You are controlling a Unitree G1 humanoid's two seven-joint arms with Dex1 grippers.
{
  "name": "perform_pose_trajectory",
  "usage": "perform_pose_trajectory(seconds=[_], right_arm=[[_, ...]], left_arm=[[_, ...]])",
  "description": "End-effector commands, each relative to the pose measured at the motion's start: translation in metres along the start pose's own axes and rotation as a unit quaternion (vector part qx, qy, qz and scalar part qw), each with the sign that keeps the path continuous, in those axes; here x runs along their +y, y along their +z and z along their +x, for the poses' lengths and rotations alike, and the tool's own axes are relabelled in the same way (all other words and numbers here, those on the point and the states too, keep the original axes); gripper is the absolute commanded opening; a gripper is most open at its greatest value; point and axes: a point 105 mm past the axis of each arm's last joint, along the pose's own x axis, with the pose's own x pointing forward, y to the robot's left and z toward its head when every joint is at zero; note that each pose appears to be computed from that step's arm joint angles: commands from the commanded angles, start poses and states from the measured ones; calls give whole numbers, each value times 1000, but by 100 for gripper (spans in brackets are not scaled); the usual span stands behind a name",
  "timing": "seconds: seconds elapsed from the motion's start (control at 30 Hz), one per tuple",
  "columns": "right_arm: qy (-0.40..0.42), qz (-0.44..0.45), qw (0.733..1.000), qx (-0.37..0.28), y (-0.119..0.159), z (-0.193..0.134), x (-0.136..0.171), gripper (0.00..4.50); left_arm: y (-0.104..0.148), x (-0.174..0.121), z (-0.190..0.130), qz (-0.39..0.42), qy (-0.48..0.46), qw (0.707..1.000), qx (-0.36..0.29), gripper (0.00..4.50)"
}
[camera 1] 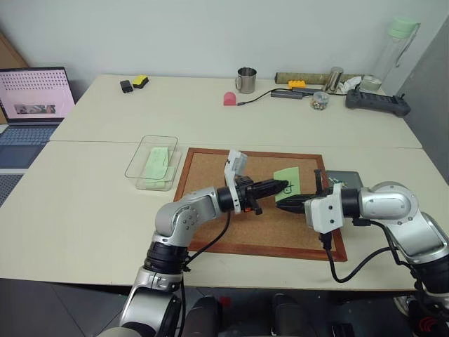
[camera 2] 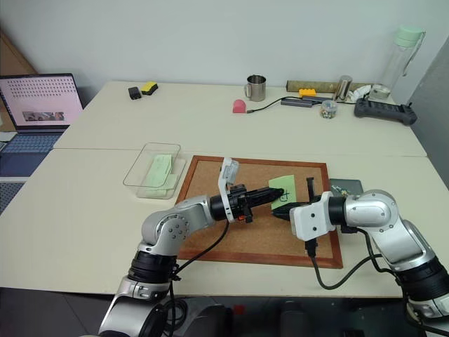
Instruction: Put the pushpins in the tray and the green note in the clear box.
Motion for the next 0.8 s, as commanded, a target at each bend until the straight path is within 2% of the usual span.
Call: perform_pose_trajectory(seconds=[0.03, 0.37, 0.5, 0.67, 0.8], right_arm=[[-25, -30, 999, -6, 6, -3, -12, 0], [-102, -17, 995, -9, 11, -20, -26, 0], [-165, 50, 985, 19, 0, -45, -32, 0], [-238, 135, 960, 59, -21, -80, -35, 0], [-303, 247, 916, 86, -47, -99, -28, 0]], left_arm=[[4, -1, 1, 15, -1, 1000, -9, 3], [8, 29, 12, 44, 82, 995, -24, 3], [10, 34, 11, 58, 99, 993, -27, 3], [16, 39, -2, 61, 118, 990, -40, 3], [26, 31, -7, 69, 113, 989, -57, 3]])
